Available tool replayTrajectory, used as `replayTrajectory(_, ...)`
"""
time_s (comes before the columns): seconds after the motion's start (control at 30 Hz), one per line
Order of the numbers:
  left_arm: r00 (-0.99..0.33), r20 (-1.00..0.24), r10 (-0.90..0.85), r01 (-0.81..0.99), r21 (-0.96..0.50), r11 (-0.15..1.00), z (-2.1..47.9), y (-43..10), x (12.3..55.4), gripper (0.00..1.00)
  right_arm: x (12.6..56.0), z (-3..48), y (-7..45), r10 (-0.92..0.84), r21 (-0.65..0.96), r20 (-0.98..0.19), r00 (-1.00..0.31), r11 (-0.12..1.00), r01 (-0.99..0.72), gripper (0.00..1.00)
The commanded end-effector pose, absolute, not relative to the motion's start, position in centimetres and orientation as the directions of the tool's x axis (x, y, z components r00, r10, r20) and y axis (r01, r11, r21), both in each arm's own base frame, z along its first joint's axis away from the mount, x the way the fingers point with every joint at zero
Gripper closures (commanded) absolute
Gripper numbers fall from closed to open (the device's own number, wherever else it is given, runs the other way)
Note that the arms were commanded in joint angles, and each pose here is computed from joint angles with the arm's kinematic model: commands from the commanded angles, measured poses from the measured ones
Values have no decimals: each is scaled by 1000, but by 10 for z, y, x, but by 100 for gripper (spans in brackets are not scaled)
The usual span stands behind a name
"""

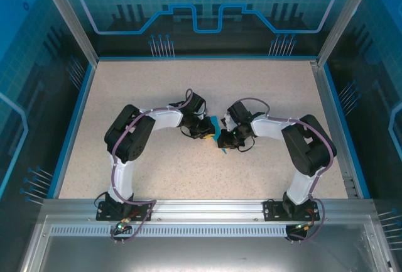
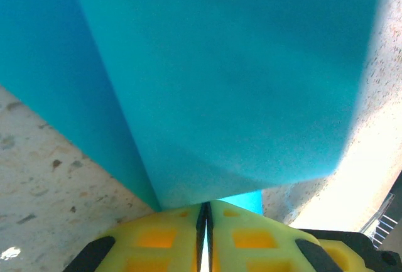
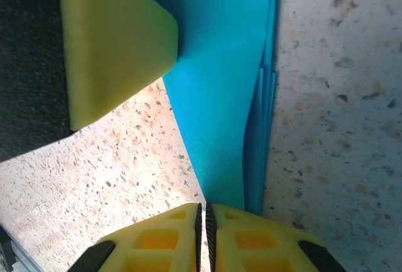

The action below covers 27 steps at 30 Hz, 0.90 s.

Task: Fold a paper plane with a square sheet of paper (pick it up from the middle)
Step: Fold the wing for the fifth time at the center of the table.

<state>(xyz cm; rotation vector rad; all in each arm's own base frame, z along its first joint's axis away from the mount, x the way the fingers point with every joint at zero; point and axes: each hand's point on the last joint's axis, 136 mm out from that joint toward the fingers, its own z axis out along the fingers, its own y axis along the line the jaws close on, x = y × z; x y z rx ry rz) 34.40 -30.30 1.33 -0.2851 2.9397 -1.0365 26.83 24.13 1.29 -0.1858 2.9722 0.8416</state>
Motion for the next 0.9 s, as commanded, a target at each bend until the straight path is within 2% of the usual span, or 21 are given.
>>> replayTrajectory(0.0,-968,101,-228,-248,-485,839,-22,-278,332,86,246,8,225,-120,473,3,-993,875,-104,86)
replayTrajectory(0.2,-968,105,-226,-248,-487,837,-21,-278,331,87,247,32,244,-181,498,-60,-982,847,-187,86)
replayTrajectory(0.57,-969,108,-223,-247,-486,839,-23,-278,331,87,239,13,230,-163,429,-8,-987,890,-151,86)
replayTrajectory(0.87,-970,109,-220,-245,-481,842,-23,-279,331,87,231,1,222,-148,432,37,-988,894,-117,86)
